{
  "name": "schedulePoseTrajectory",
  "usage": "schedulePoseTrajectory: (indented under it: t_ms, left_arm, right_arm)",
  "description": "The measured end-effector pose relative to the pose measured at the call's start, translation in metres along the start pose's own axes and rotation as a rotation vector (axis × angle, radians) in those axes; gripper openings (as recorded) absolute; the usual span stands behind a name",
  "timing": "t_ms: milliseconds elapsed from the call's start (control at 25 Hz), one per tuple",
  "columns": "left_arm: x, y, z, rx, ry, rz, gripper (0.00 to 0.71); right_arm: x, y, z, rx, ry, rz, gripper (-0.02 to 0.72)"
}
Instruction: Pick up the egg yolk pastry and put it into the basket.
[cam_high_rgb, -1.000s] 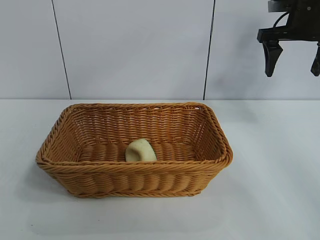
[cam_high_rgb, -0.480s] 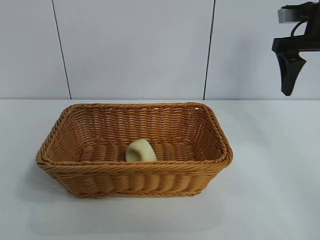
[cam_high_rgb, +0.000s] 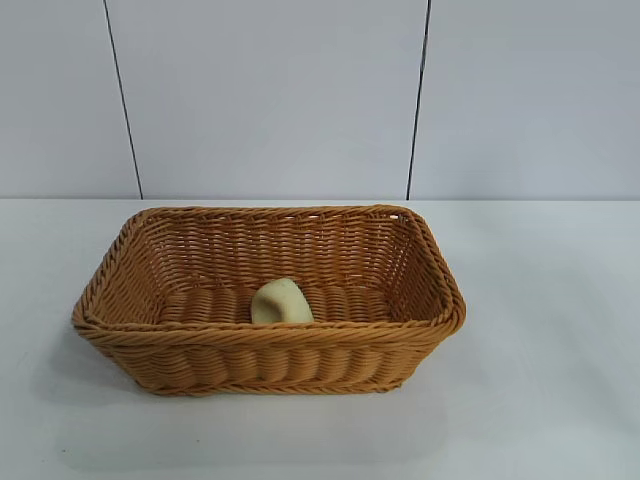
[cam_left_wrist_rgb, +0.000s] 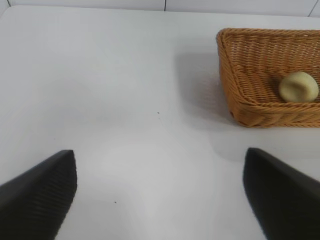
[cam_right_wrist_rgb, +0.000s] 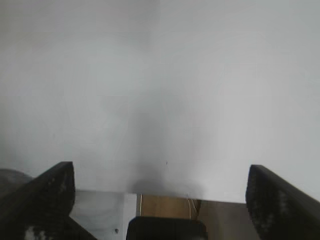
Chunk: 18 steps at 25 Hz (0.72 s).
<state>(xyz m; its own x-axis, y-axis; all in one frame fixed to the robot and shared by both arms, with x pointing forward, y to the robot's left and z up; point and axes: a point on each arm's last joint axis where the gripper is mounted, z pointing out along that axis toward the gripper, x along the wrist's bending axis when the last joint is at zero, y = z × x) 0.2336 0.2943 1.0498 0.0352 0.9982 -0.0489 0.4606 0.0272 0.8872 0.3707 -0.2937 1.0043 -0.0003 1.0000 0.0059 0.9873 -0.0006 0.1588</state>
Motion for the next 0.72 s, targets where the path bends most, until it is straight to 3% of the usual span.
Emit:
schedulePoseTrajectory:
  t_ms: [240,720]
  left_arm:
    - [0.000,0.000,0.000,0.000,0.000,0.000,0.696]
    - [0.000,0.000,0.000,0.000,0.000,0.000,0.696]
  right_arm:
    - [-0.001,-0.032,-0.027,-0.316,0.018,0.000,0.642]
    - [-0.003,-0.093,-0.065,-0.770,0.036,-0.003,0.642]
